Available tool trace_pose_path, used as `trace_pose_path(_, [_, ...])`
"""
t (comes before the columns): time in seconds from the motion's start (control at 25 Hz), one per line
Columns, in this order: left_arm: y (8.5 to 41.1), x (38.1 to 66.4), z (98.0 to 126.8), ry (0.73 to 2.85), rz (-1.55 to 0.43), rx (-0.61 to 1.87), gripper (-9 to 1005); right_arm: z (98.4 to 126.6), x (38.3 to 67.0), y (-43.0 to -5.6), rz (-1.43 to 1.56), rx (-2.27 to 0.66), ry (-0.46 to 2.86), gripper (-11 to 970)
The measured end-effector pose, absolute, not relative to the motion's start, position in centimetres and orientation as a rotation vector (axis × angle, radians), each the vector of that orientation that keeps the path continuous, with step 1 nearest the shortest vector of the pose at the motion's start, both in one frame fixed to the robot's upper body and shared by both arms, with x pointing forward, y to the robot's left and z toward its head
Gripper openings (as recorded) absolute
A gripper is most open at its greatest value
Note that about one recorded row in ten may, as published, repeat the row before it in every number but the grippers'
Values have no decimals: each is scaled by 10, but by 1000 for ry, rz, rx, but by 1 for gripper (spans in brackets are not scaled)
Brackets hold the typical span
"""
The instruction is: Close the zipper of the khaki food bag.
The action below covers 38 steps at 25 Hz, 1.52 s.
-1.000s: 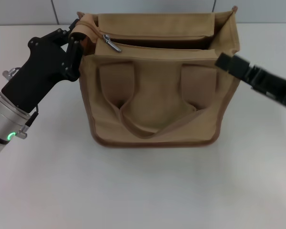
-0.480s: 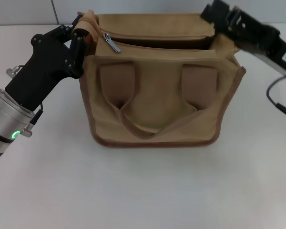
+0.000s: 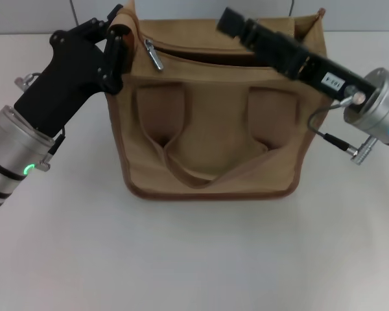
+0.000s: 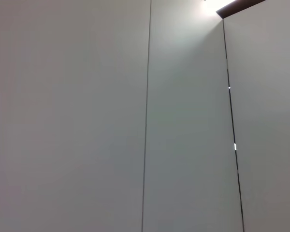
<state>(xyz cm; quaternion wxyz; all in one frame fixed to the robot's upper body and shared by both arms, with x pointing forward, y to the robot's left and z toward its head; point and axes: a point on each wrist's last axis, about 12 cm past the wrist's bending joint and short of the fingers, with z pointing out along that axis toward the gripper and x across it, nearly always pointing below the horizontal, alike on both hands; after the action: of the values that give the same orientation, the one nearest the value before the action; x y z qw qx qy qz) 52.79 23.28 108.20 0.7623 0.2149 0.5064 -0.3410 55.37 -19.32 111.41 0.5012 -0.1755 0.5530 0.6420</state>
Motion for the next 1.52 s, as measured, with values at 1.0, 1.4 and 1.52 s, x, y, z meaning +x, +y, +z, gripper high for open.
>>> trace_pose_path(1.0, [225,546,1096,1101,-832,511,19,1129,570,-199,1665,-490,1602,366])
trace_pose_path(1.4, [225,546,1098,1100,-864,509,20,1129,579,-197,1571,-509,1631,393])
trace_pose_path(1.52, [223,547,1098,1103,-865,513,20,1132,582,-190,1576,-527,1624,395])
